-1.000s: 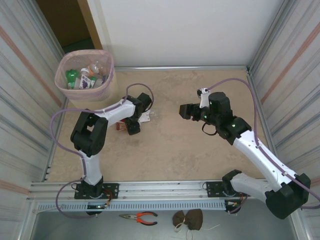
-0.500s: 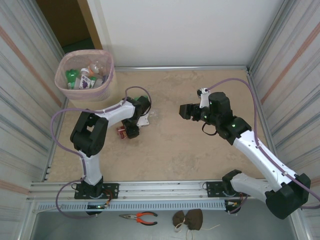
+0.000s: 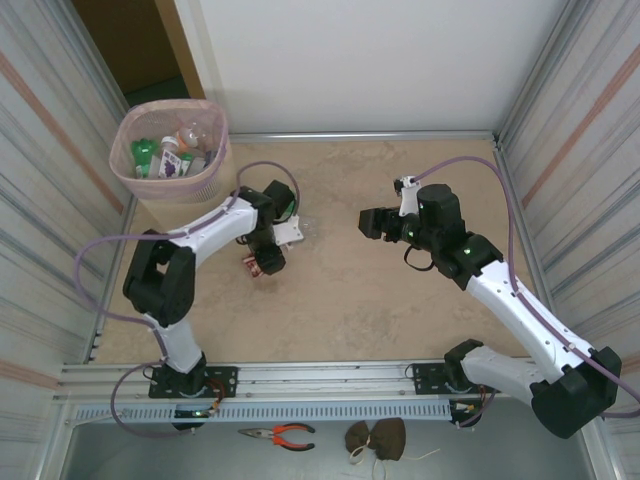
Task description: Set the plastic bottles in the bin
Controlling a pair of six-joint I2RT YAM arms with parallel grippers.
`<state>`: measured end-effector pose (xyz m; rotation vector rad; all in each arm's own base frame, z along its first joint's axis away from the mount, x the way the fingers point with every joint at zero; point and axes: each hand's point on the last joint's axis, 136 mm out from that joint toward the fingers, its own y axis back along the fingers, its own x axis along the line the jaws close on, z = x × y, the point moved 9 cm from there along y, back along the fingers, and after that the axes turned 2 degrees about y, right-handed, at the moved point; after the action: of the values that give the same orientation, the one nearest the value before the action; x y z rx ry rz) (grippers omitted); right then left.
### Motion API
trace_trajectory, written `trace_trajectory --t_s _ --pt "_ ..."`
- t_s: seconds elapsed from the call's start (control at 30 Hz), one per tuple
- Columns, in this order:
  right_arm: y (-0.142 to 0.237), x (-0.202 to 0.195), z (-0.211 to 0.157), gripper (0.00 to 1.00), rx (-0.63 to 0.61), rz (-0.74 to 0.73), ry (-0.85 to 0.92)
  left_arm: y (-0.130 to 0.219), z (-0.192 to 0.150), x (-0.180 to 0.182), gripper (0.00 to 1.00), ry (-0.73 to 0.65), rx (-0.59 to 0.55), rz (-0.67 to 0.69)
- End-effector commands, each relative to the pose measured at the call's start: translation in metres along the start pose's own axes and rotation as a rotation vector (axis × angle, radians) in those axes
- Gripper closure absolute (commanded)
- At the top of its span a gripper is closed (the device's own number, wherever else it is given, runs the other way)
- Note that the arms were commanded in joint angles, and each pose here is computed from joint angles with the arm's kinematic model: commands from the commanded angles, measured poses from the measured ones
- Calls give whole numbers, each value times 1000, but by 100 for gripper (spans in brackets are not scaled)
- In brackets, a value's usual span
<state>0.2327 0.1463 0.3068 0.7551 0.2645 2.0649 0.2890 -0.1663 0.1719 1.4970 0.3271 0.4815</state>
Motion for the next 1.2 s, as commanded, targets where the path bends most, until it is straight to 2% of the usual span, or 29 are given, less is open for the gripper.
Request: trace_trajectory --t_s 0.0,0.3,0.5,0.77,0.9,1.17 --pt "10 2 4 26 -27 -11 31 43 6 -3 37 19 -179 -65" --pt "14 1 3 26 -34 -21 29 119 7 1 37 51 -508 -99" --pt "14 1 2 26 -33 -23 29 178 -7 14 38 109 -725 -57" --pt "13 1 2 26 -34 -18 27 249 -28 37 39 213 -940 7" --pt "13 1 2 26 -36 -14 24 275 -40 55 40 313 -1052 16" --pt "12 1 1 26 -32 -15 20 301 -74 115 42 694 -1208 43"
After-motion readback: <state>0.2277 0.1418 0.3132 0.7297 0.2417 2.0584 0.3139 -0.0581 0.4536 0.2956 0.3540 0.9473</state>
